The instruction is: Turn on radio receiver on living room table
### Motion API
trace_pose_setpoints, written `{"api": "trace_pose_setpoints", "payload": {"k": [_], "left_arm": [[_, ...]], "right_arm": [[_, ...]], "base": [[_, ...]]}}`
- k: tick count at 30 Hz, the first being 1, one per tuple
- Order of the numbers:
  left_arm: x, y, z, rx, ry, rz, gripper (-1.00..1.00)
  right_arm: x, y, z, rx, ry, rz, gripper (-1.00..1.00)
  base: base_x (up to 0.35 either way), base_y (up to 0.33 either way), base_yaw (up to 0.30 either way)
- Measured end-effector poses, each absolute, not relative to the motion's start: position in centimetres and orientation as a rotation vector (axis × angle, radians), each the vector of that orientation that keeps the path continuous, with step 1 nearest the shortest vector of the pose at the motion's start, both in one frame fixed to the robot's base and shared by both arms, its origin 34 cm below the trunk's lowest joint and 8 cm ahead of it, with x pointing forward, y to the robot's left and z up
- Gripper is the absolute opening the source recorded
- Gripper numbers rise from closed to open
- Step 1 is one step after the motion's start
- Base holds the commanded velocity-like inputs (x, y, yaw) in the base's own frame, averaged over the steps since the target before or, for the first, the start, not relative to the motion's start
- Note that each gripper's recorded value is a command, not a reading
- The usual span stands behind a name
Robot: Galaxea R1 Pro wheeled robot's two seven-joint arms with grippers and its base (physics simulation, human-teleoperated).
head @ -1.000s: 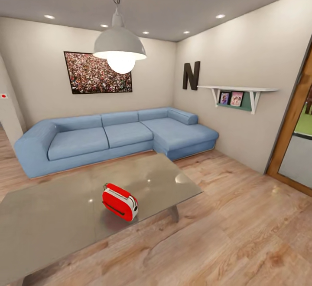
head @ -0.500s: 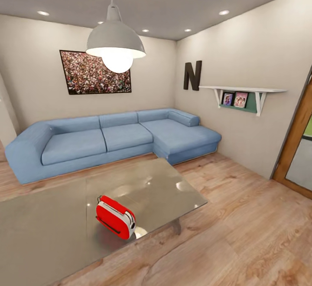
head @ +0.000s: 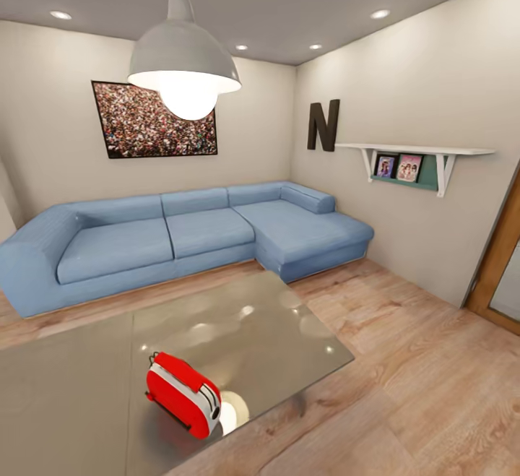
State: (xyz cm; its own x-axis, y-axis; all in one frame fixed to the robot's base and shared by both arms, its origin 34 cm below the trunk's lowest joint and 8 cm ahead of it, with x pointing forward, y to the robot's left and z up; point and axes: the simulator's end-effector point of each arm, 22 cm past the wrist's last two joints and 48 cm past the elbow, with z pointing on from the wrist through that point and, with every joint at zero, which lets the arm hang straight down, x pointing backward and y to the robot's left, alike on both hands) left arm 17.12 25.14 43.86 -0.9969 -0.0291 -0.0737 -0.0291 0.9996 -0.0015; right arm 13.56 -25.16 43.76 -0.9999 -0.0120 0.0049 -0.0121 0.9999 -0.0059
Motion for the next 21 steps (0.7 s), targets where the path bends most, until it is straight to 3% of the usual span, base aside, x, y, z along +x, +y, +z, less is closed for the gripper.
{"api": "trace_pose_setpoints", "payload": {"k": [21], "left_arm": [[17.14,25.14,43.87,-0.043,3.067,-0.001,1.0]], "right_arm": [[13.58,-25.16,43.76,0.017,-3.137,0.01,1.0]], "base": [[0.324,0.0,0.0]]}}
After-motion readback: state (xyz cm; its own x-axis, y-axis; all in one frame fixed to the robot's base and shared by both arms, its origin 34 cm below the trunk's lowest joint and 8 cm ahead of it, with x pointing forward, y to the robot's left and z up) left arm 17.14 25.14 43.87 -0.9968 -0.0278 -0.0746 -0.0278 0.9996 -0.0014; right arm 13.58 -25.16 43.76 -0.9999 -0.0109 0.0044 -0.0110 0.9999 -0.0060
